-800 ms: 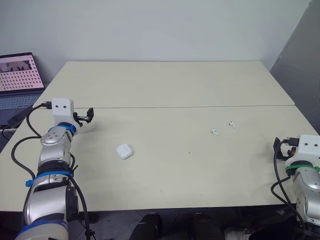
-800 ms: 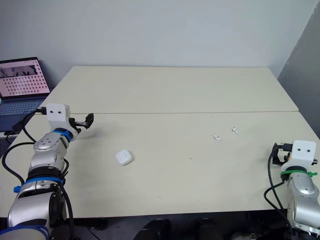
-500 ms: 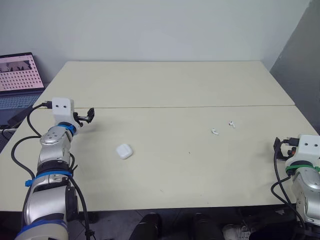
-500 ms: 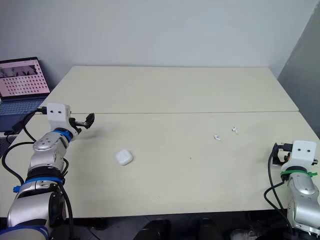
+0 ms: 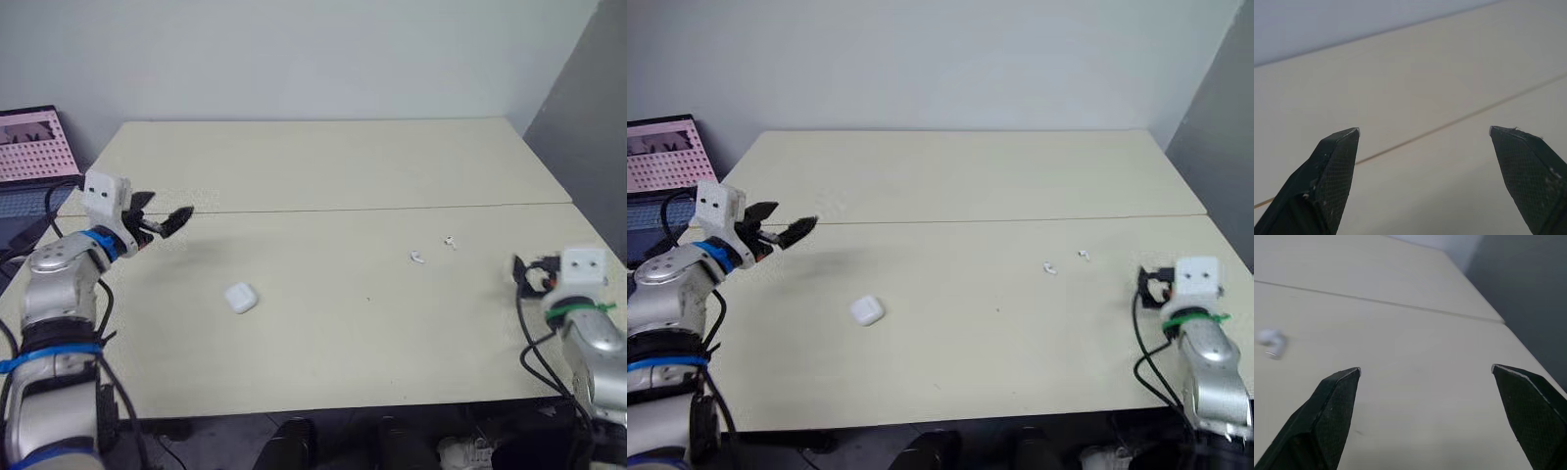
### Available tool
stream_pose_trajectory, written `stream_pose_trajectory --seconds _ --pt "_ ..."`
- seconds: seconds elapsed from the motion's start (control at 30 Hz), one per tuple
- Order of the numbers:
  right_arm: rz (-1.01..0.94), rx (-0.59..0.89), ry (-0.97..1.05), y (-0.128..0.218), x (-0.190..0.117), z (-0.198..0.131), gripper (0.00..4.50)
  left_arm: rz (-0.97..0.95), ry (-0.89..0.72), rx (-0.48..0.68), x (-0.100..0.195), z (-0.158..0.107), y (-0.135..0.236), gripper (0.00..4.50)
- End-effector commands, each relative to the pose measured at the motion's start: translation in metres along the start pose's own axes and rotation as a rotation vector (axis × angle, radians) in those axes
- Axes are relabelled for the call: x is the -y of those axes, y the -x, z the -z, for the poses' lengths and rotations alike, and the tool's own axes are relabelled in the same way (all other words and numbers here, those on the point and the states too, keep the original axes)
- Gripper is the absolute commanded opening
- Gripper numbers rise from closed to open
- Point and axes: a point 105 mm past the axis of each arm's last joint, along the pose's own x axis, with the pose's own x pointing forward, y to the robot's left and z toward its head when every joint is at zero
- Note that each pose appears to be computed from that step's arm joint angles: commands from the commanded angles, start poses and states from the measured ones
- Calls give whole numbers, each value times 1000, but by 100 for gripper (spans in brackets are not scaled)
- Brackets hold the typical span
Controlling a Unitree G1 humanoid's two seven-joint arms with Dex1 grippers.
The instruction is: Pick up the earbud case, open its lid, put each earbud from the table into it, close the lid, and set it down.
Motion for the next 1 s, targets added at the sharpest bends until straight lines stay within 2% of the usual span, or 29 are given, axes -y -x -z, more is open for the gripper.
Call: stream_pose_trajectory --seconds 0.03,0.1,0.2,0.37,0.53,0.77,0.87,0.97,1.0 --pt "-429 151 -3 -8 -65 -51 450 224 -26 -54 41 -9 10 446" --pt "-649 184 -20 -4 -99 -68 450 304 -27 -111 61 0 19 446" --pt "-881 204 -35 6 -135 -82 450 367 -32 -163 81 11 27 446" --pt "-1240 215 8 43 -194 -98 450 410 -84 -267 99 47 34 446" --pt "-1354 219 46 66 -216 -106 450 381 -86 -293 101 72 25 446" --pt "-1340 220 56 69 -214 -112 450 373 -90 -289 102 86 15 446" --pt "-1309 207 55 68 -208 -111 450 380 -82 -293 102 90 12 385" --pt "-1283 199 36 66 -203 -111 450 400 -78 -269 103 84 9 286" --pt "-1273 197 27 65 -201 -111 450 410 -81 -251 105 79 8 273"
